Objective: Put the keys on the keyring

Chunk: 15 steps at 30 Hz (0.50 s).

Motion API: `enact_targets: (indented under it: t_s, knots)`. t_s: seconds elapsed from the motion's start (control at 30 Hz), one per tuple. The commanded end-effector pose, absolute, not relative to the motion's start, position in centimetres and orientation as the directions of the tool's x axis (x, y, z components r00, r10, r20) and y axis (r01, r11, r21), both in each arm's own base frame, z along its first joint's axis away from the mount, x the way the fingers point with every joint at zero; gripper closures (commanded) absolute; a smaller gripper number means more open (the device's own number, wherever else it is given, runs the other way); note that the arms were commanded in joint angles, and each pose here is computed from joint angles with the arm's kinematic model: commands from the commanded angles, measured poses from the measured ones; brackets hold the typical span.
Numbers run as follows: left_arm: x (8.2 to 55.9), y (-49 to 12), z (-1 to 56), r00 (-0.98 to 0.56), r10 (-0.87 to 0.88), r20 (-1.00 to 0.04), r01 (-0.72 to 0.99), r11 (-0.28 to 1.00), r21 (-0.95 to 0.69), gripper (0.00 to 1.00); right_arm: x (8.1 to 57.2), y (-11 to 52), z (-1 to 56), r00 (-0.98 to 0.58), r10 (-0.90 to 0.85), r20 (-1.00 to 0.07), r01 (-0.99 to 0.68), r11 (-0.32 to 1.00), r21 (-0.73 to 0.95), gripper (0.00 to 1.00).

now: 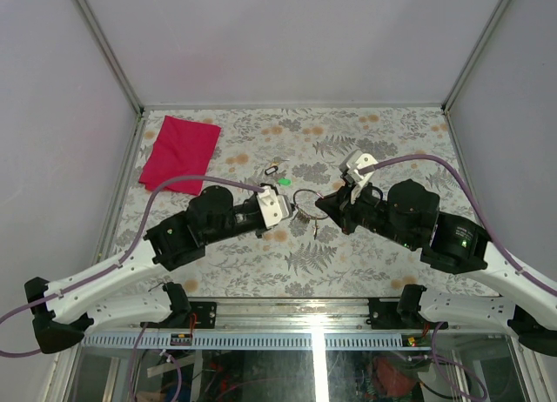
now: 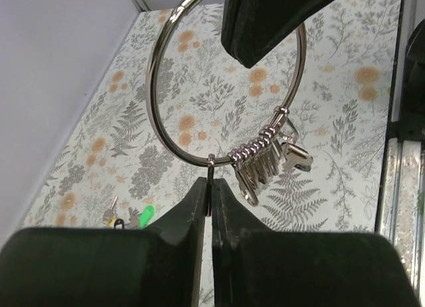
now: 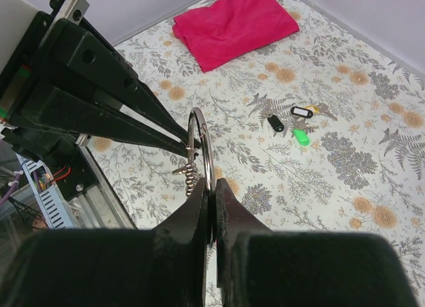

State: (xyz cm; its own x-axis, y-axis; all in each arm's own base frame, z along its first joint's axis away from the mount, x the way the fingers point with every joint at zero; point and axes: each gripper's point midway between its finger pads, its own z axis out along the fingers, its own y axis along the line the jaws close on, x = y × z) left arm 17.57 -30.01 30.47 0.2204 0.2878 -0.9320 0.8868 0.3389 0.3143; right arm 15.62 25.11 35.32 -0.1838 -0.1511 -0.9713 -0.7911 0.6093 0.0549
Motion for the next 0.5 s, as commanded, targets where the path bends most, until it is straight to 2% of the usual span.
enact_targets:
  t_s: [0.0, 0.47]
  knots:
    - [19.2, -27.9, 29.1, 0.239, 0.446, -0.862, 0.842, 0.347, 0.413, 1.0, 15.8, 23.9, 37.1, -0.129, -0.125, -0.984, -0.776, 0.631, 0.022, 1.0]
    - [20.4, -26.9, 29.8, 0.257, 0.484, -0.836, 0.794, 0.388, 0.469, 1.0, 15.4, 24.8, 36.4, -0.147, -0.124, -0.981, -0.798, 0.601, 0.043, 1.0]
